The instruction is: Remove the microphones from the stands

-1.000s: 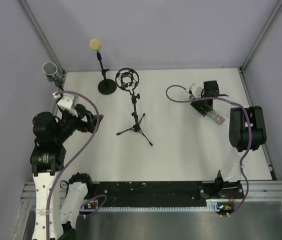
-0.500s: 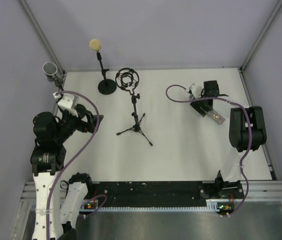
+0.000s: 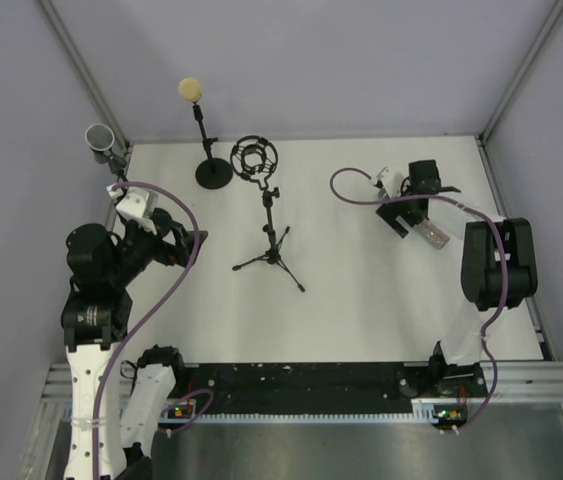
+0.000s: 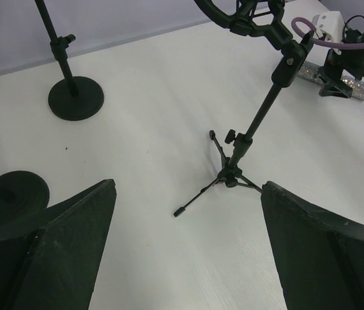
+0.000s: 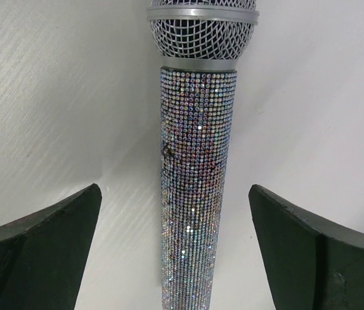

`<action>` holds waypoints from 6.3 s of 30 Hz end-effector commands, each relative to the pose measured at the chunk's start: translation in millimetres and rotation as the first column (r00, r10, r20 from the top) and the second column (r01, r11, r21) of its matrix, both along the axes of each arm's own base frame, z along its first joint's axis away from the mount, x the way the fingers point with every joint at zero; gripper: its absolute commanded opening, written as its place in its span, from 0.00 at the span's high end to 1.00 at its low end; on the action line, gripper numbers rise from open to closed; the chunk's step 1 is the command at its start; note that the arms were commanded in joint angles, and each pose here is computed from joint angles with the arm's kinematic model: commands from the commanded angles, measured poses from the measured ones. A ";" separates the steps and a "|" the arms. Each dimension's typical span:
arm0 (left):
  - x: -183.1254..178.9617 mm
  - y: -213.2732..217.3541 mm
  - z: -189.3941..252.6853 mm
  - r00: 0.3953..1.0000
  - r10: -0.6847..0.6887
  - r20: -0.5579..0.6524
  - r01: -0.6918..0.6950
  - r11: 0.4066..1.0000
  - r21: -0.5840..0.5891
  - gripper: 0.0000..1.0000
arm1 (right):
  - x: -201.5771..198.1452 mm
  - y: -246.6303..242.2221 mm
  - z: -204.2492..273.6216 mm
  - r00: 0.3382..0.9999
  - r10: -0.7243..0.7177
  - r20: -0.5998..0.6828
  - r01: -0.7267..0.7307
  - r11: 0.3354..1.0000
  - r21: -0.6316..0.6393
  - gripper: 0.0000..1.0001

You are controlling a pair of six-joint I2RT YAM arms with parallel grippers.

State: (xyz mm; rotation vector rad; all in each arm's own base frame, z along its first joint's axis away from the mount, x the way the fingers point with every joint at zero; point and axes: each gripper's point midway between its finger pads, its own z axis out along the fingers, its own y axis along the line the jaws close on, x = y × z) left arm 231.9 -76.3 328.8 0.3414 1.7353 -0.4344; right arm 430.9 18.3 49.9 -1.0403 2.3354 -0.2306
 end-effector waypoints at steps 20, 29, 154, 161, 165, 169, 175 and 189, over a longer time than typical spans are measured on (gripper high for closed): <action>37.1 -33.5 8.5 0.962 -0.250 0.113 0.256 0.966 -0.040 0.01 | -74.5 131.3 291.1 0.796 0.130 0.591 -0.500 0.690 0.523 0.01; 32.2 -49.6 -38.2 0.918 -0.379 0.120 0.387 0.920 -0.058 0.01 | -149.2 208.9 300.2 0.627 0.150 0.764 -0.730 0.454 0.510 0.02; 15.3 -36.0 -73.4 0.884 -0.439 0.159 0.455 0.886 -0.087 0.01 | -156.1 353.1 116.9 0.709 0.433 0.556 -0.704 0.392 0.592 0.50; 16.9 -35.0 -74.3 0.889 -0.431 0.157 0.447 0.890 -0.087 0.01 | -156.0 358.2 110.5 0.713 0.439 0.547 -0.701 0.426 0.572 0.77; 13.4 -37.2 -74.5 0.876 -0.454 0.162 0.469 0.880 -0.077 0.01 | -154.1 359.8 117.0 0.708 0.453 0.542 -0.706 0.436 0.558 1.00; 7.2 -42.2 -72.1 0.852 -0.495 0.170 0.512 0.857 -0.066 0.01 | -157.5 355.9 135.9 0.689 0.471 0.551 -0.723 0.395 0.566 1.00; 3.5 -55.9 -68.9 0.806 -0.563 0.182 0.569 0.822 0.025 0.01 | -177.2 347.0 167.7 0.657 0.540 0.526 -0.724 0.258 0.639 1.00; 5.7 -117.1 -68.7 0.651 -0.755 0.081 0.718 0.646 0.259 0.06 | -207.0 322.2 222.5 0.622 0.604 0.498 -0.631 0.009 0.776 1.00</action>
